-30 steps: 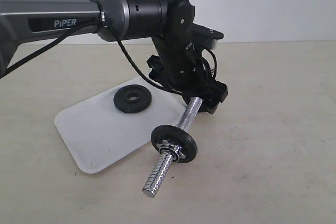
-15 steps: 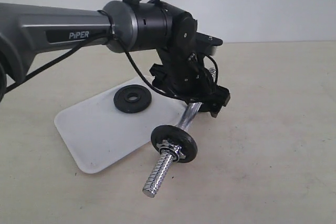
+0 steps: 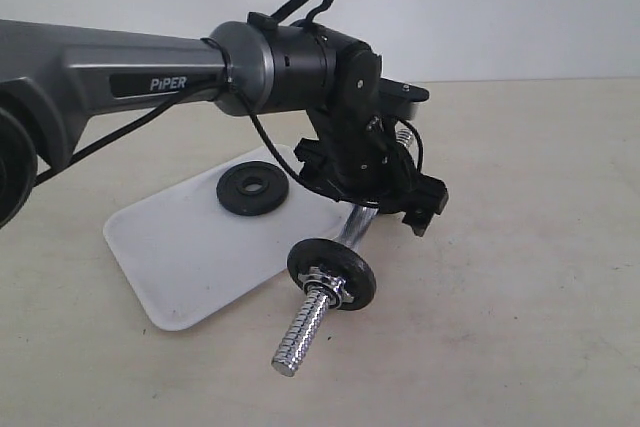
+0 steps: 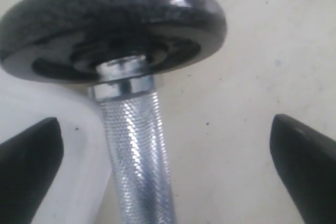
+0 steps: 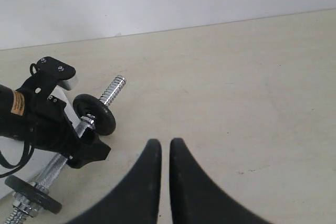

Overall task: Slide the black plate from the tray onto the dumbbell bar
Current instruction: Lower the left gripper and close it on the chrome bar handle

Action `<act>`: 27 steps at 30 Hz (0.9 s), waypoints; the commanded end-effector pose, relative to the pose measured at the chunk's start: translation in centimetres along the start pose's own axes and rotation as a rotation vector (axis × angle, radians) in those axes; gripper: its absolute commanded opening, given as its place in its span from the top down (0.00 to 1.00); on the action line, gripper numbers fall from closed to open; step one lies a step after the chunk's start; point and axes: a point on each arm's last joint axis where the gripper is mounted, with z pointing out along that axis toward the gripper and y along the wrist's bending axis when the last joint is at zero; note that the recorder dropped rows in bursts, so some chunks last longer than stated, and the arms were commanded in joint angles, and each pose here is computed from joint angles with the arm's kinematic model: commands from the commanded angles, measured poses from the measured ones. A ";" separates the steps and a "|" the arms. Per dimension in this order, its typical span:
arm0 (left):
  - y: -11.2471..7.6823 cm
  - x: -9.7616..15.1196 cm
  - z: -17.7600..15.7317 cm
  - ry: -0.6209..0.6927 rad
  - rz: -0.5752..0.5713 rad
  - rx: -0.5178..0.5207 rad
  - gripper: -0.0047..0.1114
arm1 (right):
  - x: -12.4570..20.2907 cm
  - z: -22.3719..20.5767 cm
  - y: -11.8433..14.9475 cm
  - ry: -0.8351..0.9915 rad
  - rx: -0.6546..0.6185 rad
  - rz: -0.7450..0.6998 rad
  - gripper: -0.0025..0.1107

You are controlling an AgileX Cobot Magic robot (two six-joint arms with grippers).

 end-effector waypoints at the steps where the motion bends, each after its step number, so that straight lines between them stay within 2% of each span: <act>1: -2.6 -0.2 -0.3 -0.058 0.024 0.040 0.02 | 0.0 0.1 -0.1 -0.011 0.004 -0.013 0.94; 6: -4.5 0.0 -0.3 -0.089 0.059 0.062 0.02 | 0.0 0.1 -0.1 -0.007 0.005 -0.013 0.94; 13: -4.4 0.4 0.5 -0.055 0.062 0.050 0.02 | 0.3 0.1 -0.1 0.018 0.006 -0.013 0.94; 19: -4.4 2.1 3.4 0.060 0.069 0.028 0.02 | 0.3 0.1 -0.1 0.018 0.006 -0.013 0.94; 27: -5.5 2.1 3.4 0.031 0.086 0.045 0.09 | 0.2 0.1 -0.1 0.016 0.006 -0.013 0.94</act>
